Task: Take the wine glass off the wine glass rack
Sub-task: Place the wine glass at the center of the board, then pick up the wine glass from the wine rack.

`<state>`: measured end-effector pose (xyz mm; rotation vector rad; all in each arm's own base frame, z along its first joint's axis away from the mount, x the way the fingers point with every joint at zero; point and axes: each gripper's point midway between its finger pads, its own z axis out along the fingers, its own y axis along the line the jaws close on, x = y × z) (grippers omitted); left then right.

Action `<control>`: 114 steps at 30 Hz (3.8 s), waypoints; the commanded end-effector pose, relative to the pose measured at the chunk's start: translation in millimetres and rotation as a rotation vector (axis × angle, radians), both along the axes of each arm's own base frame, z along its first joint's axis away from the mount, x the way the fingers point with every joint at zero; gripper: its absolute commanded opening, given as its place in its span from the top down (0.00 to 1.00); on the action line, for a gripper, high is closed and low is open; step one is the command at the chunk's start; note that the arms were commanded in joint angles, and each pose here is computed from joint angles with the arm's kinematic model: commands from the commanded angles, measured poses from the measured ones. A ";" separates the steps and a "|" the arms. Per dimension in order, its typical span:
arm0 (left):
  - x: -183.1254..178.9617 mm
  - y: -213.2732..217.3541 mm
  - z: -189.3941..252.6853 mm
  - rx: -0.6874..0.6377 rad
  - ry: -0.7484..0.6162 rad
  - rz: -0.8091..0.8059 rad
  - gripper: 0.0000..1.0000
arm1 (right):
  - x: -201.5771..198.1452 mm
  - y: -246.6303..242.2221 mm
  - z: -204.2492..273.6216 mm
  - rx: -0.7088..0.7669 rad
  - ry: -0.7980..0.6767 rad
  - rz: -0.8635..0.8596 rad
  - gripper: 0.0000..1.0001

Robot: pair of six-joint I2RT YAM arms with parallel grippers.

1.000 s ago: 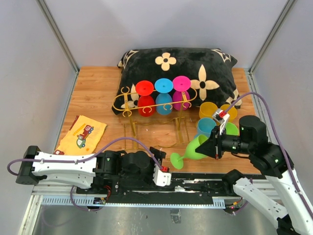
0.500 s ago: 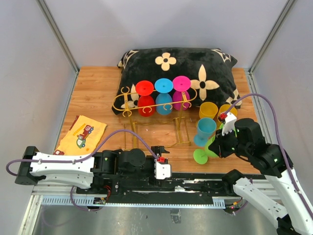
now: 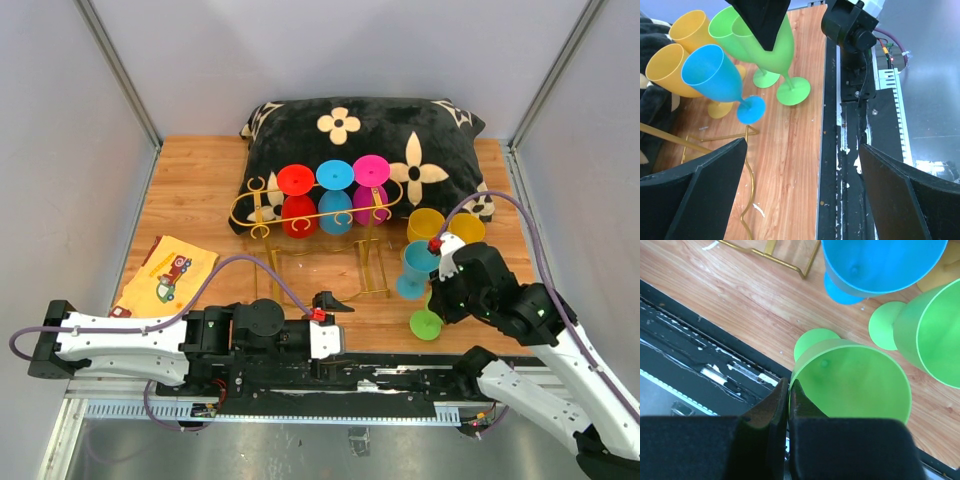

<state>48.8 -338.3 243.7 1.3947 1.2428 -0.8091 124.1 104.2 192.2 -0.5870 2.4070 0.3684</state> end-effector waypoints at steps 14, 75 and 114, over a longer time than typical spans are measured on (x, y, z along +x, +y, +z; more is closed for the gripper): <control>5.0 -4.0 19.3 -0.047 0.006 0.029 0.00 | 12.2 -45.5 -33.4 -0.157 -0.020 -0.353 0.99; 184.4 65.2 216.1 -0.340 0.266 0.632 0.00 | 3.8 15.4 82.1 0.598 -0.372 -0.168 0.22; 301.3 141.0 129.2 -0.314 0.646 0.683 0.13 | -7.0 67.5 71.4 0.657 -0.165 0.014 0.12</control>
